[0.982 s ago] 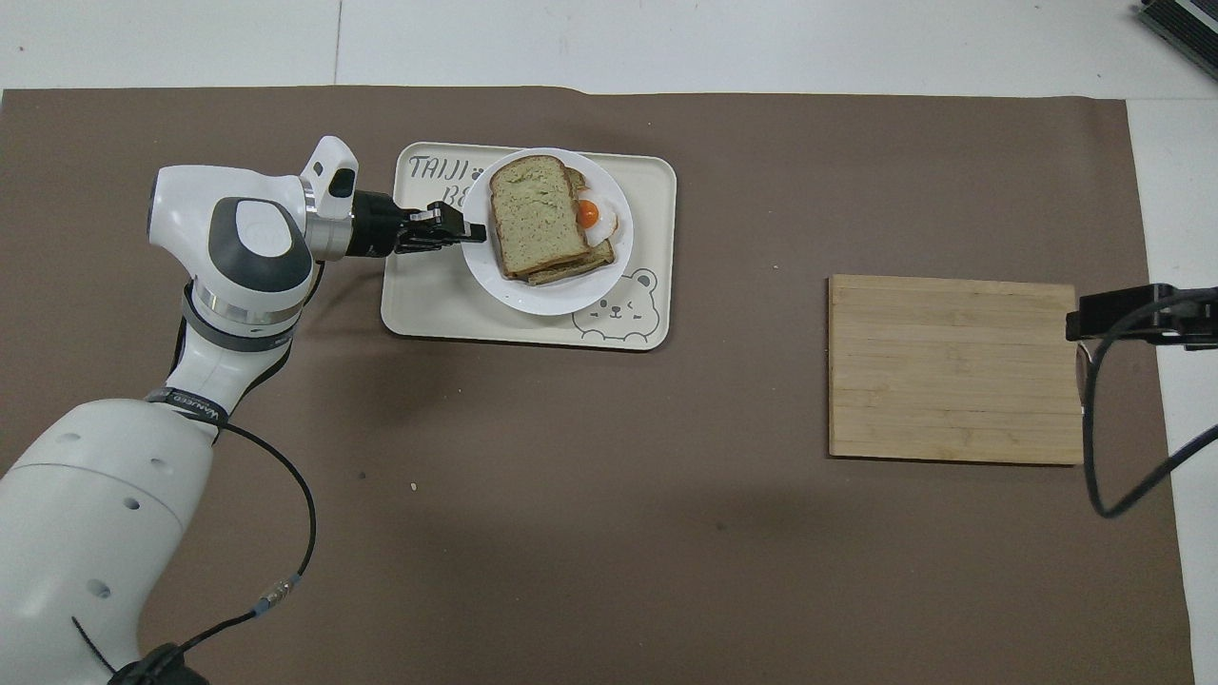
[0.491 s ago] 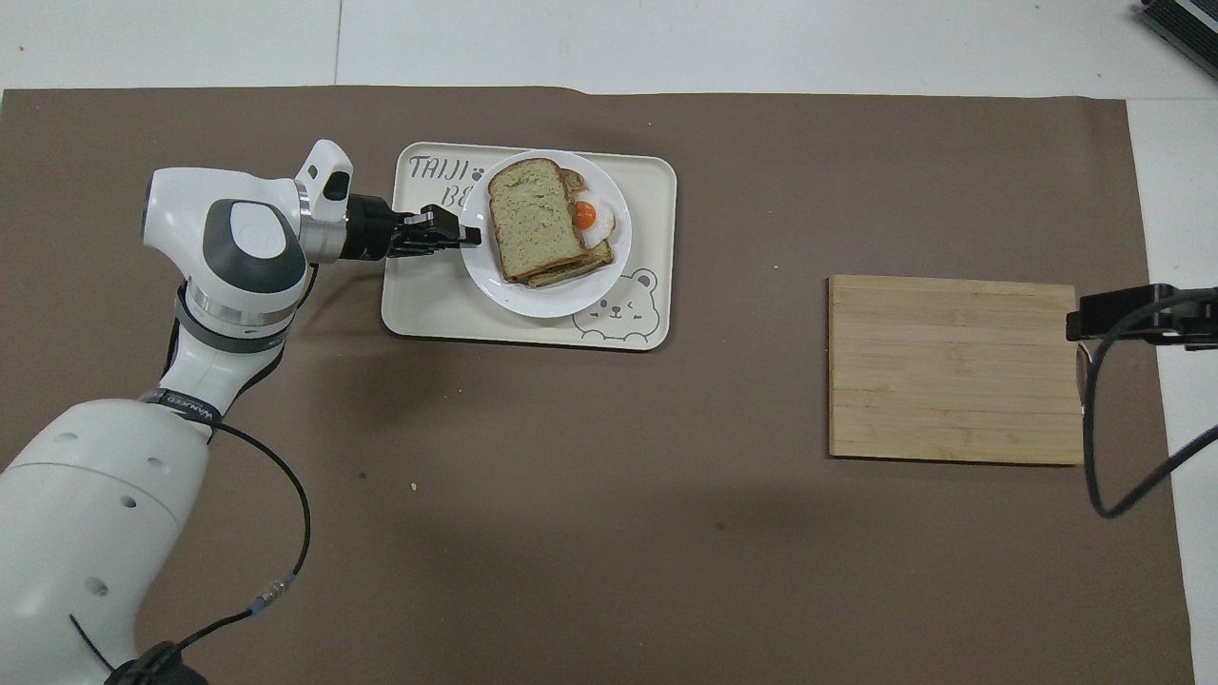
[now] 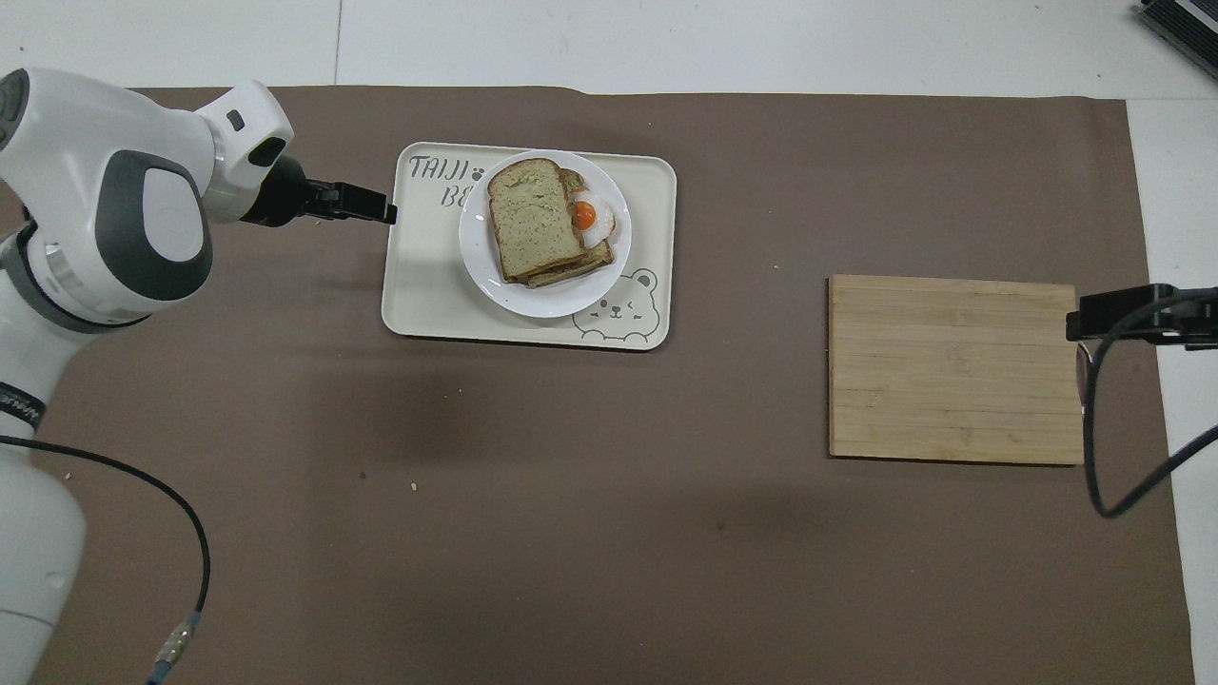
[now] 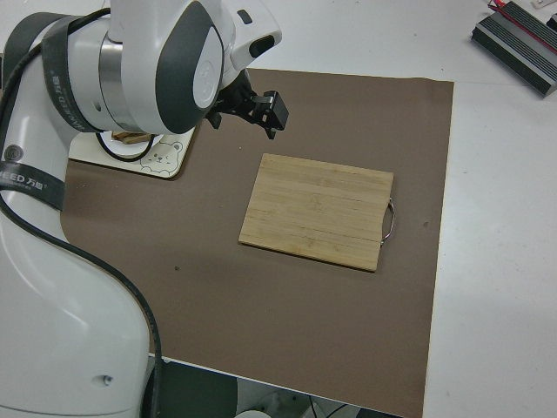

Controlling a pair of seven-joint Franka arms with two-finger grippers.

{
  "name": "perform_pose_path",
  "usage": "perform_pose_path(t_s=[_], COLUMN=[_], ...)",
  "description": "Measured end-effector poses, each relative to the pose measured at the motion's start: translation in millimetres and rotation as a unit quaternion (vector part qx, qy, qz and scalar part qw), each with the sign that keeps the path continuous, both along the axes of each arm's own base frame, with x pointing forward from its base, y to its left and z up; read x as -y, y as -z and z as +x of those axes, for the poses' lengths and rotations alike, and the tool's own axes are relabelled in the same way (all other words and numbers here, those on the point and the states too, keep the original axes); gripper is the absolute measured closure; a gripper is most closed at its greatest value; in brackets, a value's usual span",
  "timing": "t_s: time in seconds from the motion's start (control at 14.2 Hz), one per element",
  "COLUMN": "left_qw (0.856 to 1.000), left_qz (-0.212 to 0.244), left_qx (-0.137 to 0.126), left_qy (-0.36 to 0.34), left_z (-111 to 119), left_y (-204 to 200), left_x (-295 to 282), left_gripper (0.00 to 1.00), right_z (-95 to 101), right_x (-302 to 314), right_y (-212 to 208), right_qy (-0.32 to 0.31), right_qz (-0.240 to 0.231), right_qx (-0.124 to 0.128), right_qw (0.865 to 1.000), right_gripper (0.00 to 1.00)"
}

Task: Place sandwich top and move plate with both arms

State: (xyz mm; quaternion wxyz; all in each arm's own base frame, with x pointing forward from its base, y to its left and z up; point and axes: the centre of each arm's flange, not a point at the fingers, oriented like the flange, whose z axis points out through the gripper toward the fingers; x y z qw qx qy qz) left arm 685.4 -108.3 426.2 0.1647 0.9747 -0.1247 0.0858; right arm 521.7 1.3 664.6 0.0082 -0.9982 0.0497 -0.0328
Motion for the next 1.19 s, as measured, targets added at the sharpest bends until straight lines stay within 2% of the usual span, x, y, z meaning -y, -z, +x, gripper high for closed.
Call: perform_pose_path(t_s=[0.21, 0.35, 0.63, 0.77, 1.05, 1.19], left_qw=[0.995, 0.99, 0.986, 0.986, 0.986, 0.986], left_qz=[0.092, 0.127, 0.163, 0.161, 0.152, 0.15], left_qx=[0.046, 0.047, -0.009, -0.027, -0.065, -0.068], left_qy=[0.022, 0.029, 0.036, 0.027, 0.034, 0.036], left_z=[-9, -26, -77, -102, -140, -149], left_y=[-63, -108, -194, -226, -253, -260], left_x=[-20, -41, -76, -96, -104, -104], left_gripper=[0.0, 0.0, 0.0, 0.0, 0.0, 0.0], right_z=[0.0, 0.0, 0.0, 0.0, 0.0, 0.0], right_x=[0, 0, 0, 0, 0, 0], right_y=[0, 0, 0, 0, 0, 0], right_qy=[0.0, 0.0, 0.0, 0.0, 0.0, 0.0], right_qz=[0.0, 0.0, 0.0, 0.0, 0.0, 0.0], right_qx=[0.0, 0.0, 0.0, 0.0, 0.0, 0.0], right_qw=[1.0, 1.0, 1.0, 1.0, 1.0, 1.0], right_gripper=[0.0, 0.0, 0.0, 0.0, 0.0, 0.0])
